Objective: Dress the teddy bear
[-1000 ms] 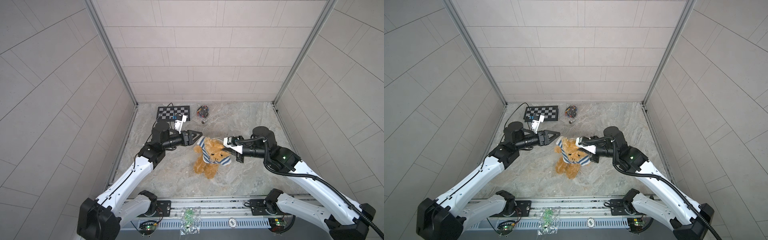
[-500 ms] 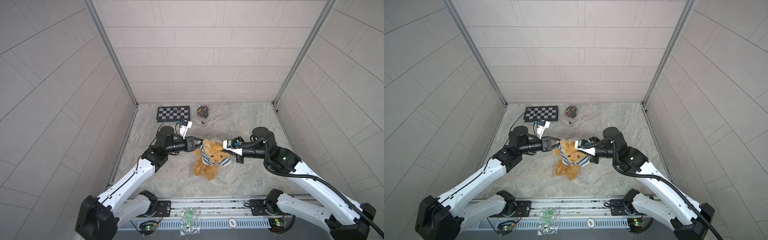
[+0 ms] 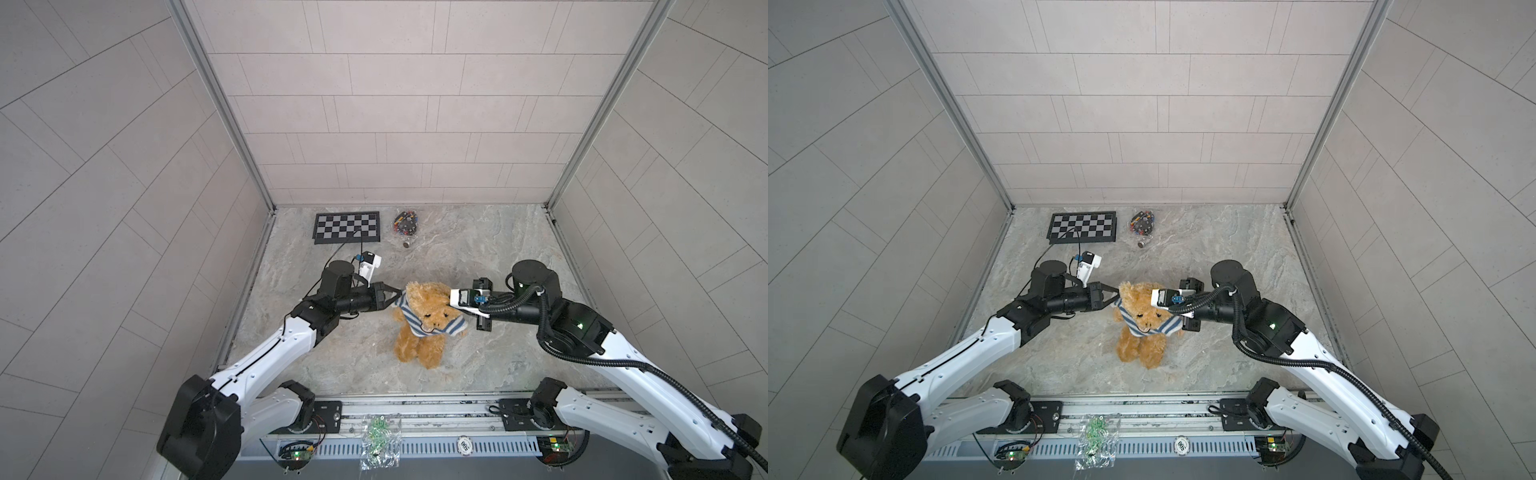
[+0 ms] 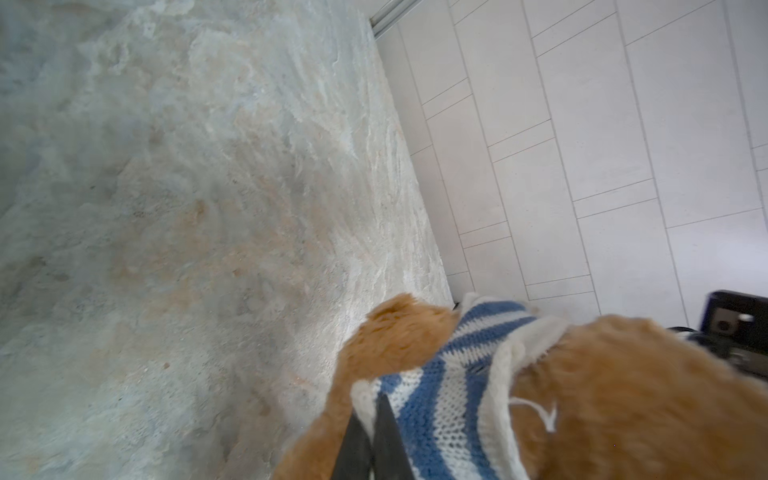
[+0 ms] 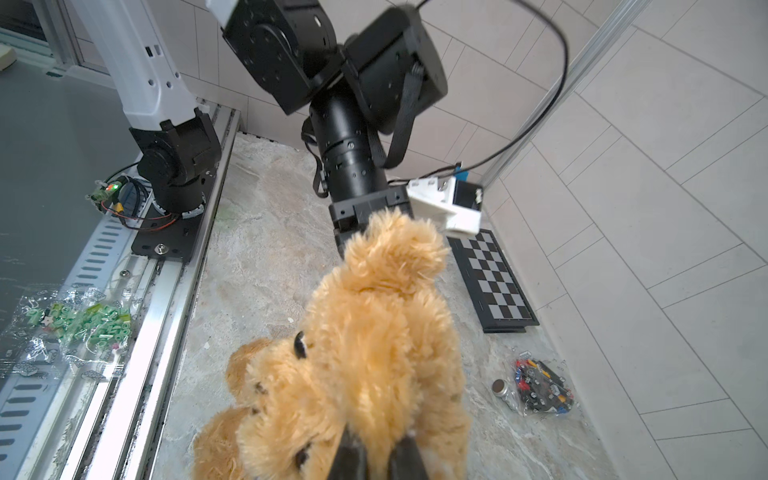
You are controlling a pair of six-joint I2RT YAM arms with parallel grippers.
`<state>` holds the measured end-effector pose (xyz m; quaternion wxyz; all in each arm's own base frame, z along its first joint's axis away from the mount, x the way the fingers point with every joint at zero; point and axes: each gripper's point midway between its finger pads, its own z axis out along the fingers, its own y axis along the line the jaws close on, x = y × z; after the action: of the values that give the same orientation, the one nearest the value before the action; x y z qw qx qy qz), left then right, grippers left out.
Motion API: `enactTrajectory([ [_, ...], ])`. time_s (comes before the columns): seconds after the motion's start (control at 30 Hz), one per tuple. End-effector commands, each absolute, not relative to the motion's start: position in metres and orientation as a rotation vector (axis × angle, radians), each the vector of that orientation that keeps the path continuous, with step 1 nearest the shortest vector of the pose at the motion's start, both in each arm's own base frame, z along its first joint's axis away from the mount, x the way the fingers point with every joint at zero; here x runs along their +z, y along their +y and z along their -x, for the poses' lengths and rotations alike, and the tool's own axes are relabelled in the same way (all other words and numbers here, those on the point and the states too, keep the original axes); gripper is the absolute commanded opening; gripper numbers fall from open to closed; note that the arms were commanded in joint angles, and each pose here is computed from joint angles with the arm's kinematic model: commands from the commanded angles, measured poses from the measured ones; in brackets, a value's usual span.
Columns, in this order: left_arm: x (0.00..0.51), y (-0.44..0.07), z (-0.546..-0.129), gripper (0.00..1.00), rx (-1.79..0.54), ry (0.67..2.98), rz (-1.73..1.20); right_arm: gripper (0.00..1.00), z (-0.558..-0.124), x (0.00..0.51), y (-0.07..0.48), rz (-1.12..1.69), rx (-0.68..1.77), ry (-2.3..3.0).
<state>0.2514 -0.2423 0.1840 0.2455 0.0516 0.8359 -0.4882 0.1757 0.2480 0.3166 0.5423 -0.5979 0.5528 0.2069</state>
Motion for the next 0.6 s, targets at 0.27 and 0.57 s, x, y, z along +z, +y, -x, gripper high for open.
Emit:
enactTrajectory([
  [0.27,0.195,-0.238,-0.253,0.07,-1.318,2.224,-0.162,0.00,-0.174,0.346,0.248,1.366,0.458,1.193],
  [0.57,0.235,-0.226,-0.236,0.48,-1.308,2.087,-0.226,0.00,-0.177,0.341,0.246,1.298,0.490,1.228],
])
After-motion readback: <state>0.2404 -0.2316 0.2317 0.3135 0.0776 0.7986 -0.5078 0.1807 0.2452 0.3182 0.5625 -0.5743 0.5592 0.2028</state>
